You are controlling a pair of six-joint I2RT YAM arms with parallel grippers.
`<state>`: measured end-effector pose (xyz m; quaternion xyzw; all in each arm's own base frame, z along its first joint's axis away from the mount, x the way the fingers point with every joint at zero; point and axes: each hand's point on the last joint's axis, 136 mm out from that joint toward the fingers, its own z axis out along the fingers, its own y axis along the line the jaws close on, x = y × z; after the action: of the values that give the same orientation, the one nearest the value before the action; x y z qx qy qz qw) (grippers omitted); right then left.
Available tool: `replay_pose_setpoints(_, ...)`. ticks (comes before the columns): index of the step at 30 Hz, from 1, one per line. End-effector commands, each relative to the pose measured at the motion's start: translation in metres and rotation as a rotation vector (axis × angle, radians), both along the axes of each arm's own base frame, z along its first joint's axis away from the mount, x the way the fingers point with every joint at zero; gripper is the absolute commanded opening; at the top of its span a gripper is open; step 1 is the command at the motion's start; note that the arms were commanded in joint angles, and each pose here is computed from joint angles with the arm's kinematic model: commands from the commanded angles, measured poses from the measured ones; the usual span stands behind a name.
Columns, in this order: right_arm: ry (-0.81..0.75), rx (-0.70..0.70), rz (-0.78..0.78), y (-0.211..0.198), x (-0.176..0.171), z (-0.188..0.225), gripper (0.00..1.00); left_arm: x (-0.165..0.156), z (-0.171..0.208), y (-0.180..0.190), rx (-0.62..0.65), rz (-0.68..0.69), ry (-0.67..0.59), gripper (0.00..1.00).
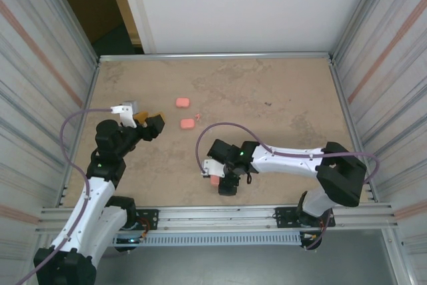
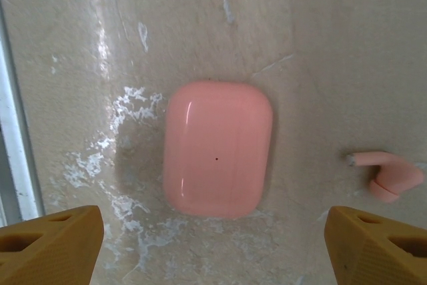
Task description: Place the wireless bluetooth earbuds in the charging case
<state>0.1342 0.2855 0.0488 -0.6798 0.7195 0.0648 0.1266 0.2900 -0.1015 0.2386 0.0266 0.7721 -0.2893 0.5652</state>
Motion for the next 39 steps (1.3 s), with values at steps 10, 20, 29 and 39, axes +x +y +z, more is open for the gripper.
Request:
replay_pose_setpoints(10,-0.054,-0.070,0.036,0.010,0.006,-0.023,0.80,0.002,0.006,0.006,0.014,0.026,-0.034,0.76)
replay_pose_setpoints(20,-0.061,-0.067,0.024,0.020,0.008,-0.035,0.70,0.002,0.006,0.005,0.015,0.023,-0.031,0.76)
replay_pose_setpoints(29,-0.097,-0.039,-0.007,0.023,0.014,-0.030,0.49,0.000,0.006,0.004,0.008,0.014,-0.028,0.76)
replay_pose_setpoints(39,-0.177,0.087,0.019,0.030,0.022,0.000,0.42,-0.010,0.006,-0.008,-0.041,-0.057,0.002,0.76)
